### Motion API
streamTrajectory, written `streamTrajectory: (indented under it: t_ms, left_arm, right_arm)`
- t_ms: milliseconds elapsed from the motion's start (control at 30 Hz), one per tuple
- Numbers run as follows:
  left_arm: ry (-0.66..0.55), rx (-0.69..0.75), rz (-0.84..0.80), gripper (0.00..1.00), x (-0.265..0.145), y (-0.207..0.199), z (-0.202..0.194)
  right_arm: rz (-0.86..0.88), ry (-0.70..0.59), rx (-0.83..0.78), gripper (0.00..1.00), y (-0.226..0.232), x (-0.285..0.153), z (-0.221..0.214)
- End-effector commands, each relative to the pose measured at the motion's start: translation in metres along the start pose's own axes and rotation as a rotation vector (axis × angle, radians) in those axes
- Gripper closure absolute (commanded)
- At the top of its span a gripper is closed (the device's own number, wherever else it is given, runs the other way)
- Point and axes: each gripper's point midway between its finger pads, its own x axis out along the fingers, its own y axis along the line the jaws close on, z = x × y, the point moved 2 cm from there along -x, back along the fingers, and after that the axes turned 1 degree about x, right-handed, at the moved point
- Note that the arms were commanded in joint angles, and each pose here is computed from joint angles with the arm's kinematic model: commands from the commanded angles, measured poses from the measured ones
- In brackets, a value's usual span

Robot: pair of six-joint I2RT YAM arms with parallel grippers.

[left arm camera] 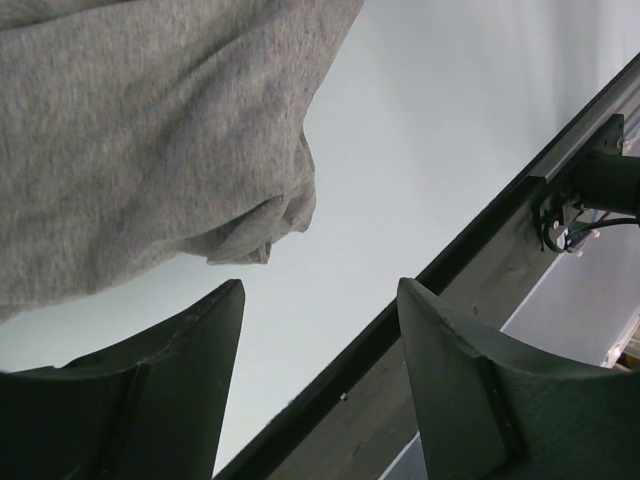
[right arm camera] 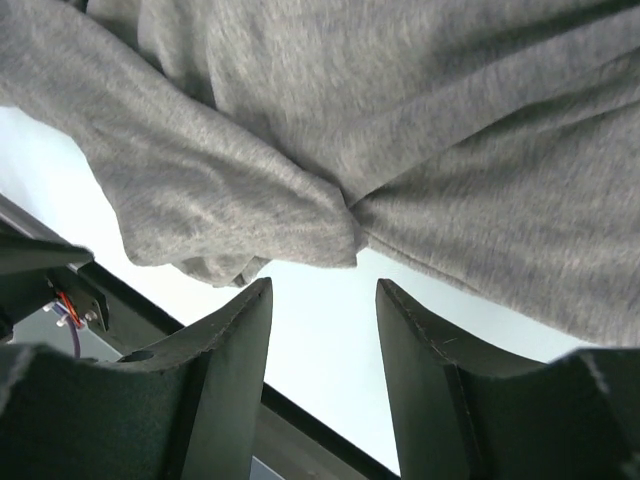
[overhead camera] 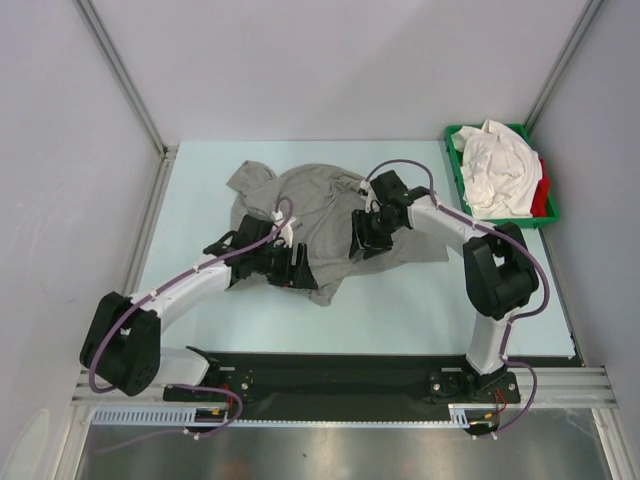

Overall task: Fold and stack the t-shirts
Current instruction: Flatten the tshirt out

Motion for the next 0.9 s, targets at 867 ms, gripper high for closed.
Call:
streamTrajectory:
  t_ms: [867]
  left_arm:
    - [0.031,0.074,-0.061,0.3,0.041,0.008,-0.001]
  right_arm:
    - [0.085,-0.059,-0.02,0.49,0.007,-0.021,-0.009]
